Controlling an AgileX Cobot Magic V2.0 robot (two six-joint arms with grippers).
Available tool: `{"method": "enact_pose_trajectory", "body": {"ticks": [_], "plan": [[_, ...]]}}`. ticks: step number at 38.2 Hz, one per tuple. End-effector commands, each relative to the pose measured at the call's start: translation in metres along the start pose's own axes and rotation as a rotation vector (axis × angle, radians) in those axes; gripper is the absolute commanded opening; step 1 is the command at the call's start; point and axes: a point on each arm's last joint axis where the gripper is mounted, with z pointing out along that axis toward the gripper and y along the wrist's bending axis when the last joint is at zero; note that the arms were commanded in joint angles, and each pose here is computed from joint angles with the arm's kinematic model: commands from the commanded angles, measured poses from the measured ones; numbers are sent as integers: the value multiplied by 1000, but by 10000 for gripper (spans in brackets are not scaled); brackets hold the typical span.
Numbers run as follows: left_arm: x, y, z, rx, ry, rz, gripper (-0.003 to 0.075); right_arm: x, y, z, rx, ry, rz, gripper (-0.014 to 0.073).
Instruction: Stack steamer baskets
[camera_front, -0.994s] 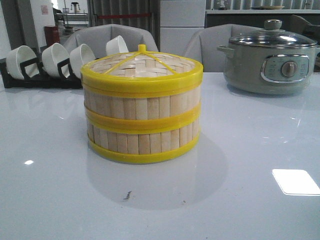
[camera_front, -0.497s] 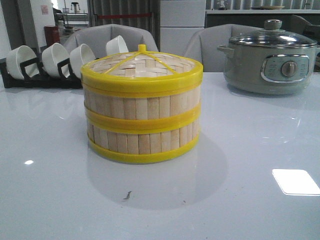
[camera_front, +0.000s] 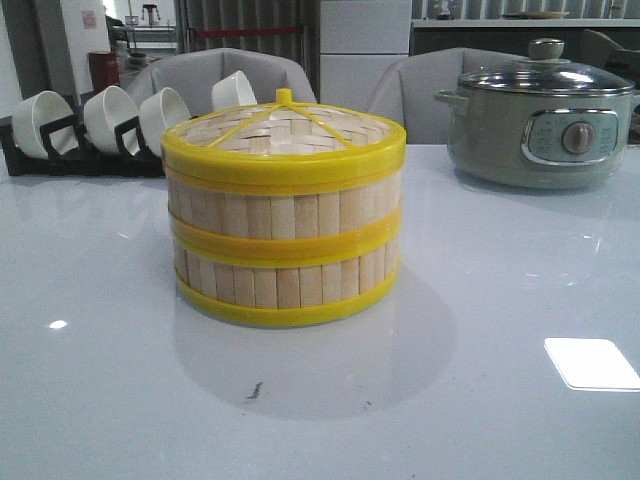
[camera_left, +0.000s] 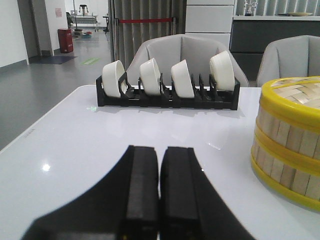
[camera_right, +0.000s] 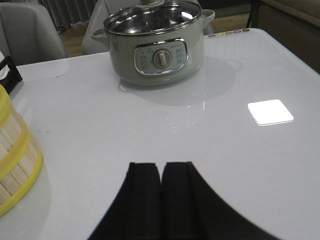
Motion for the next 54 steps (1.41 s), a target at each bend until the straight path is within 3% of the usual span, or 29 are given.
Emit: {"method": "enact_pose_trajectory", "body": {"ticks": [1,17,21,28,38,54], "plan": [[-8,-1,-2,10,-100,-11,95,-17,1,-3,2,-109,-19,53],[-8,-1,-2,10,-100,-11,95,-16,1,-2,2,-101,-18,53],[-8,-1,-2,10,-100,-11,95,-12,3,-8,-16,-72,45,53],[-8,-1,-1,10,-98,-11,95,9,-1,-17,-22,-107,25,53],[-8,-1,-1,10,-98,-11,95,66,-10,-14,-80,-155,20,53],[-8,-1,-1,10,-98,-11,95,69,-9,-17,-117,-152,-75,53]]}}
